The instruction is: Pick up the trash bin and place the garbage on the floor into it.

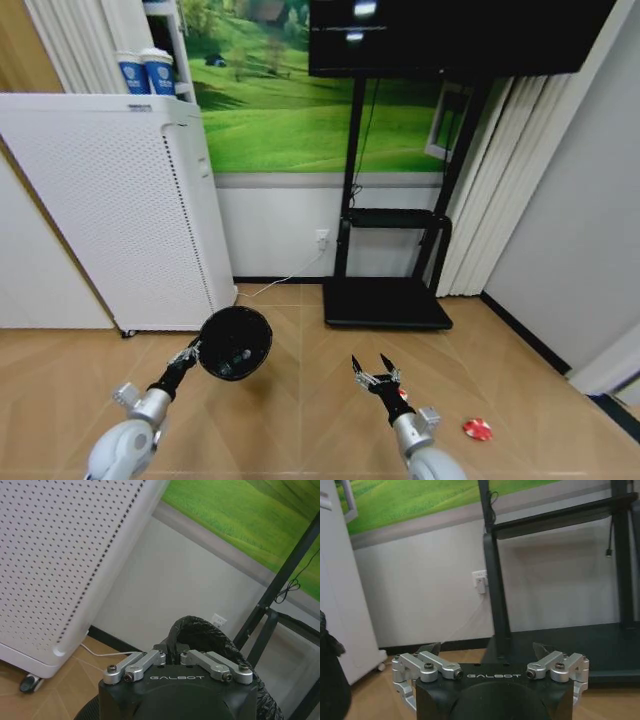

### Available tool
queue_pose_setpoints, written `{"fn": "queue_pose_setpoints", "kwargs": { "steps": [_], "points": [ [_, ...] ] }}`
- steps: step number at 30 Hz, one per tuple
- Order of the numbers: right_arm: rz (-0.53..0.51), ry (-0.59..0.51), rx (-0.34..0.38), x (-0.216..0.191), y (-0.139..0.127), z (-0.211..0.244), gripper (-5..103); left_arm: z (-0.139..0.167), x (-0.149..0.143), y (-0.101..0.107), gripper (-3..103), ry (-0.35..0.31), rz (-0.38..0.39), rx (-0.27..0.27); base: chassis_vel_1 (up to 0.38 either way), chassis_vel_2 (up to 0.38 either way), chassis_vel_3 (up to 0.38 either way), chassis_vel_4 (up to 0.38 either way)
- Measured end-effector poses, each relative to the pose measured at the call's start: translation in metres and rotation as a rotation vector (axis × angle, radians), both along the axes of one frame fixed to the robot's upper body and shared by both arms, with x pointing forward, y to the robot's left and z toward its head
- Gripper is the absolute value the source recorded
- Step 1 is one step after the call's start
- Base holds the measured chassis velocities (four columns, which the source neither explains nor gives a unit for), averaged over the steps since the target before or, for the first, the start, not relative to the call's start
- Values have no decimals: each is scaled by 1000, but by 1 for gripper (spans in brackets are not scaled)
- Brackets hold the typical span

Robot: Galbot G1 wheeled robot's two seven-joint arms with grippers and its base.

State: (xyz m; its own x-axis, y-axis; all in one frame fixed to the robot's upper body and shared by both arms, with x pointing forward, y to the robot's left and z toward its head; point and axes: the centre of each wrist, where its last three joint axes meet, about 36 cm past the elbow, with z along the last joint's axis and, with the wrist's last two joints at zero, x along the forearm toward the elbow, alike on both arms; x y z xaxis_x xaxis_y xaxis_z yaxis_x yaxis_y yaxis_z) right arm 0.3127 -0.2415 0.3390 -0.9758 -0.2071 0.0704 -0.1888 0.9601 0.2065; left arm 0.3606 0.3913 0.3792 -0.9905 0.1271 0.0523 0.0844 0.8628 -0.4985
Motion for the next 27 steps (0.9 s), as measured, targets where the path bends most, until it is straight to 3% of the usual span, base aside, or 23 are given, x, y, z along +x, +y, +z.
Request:
{"fn": "queue_pose_setpoints", "kwargs": {
  "steps": [2, 4, 5, 6, 7, 12, 19, 21, 24, 27],
  "points": [
    [-5, -2, -14, 1, -2, -5, 100, 1, 1, 3, 7, -2, 8, 1, -294, -301, 315, 351],
    [-12, -1, -74, 5, -8, -21, 100, 3, 1, 10, 7, -6, 27, 8, -252, -260, 222, 228],
    [-7, 50, -149, 8, -14, -34, 100, 3, -1, 17, 7, -9, 47, 29, -119, -173, 175, 99],
    [-7, 50, -149, 8, -14, -34, 100, 3, -1, 17, 7, -9, 47, 29, -119, -173, 175, 99],
    [3, 109, -216, 13, -18, -49, 100, 4, -5, 22, 7, -9, 57, 43, -119, -89, 55, 99],
    [-2, 206, -318, 30, -26, -82, 100, 10, -10, 31, 7, -24, 72, 62, 5, -4, -3, -34],
    [-10, 260, -359, 44, -31, -104, 100, 13, -5, 44, 7, -25, 108, 98, 67, 63, -37, -56],
    [-10, 277, -371, 51, -31, -113, 100, 8, -7, 58, 7, -18, 142, 155, 0, 0, 0, 0],
    [-11, 279, -374, 52, -31, -115, 100, 7, -7, 60, 7, -17, 146, 162, 0, 0, 0, 0],
    [-23, 324, -403, 52, -39, -131, 100, 1, -9, 69, 7, -19, 150, 233, 0, 0, 0, 0]
  ]
}}
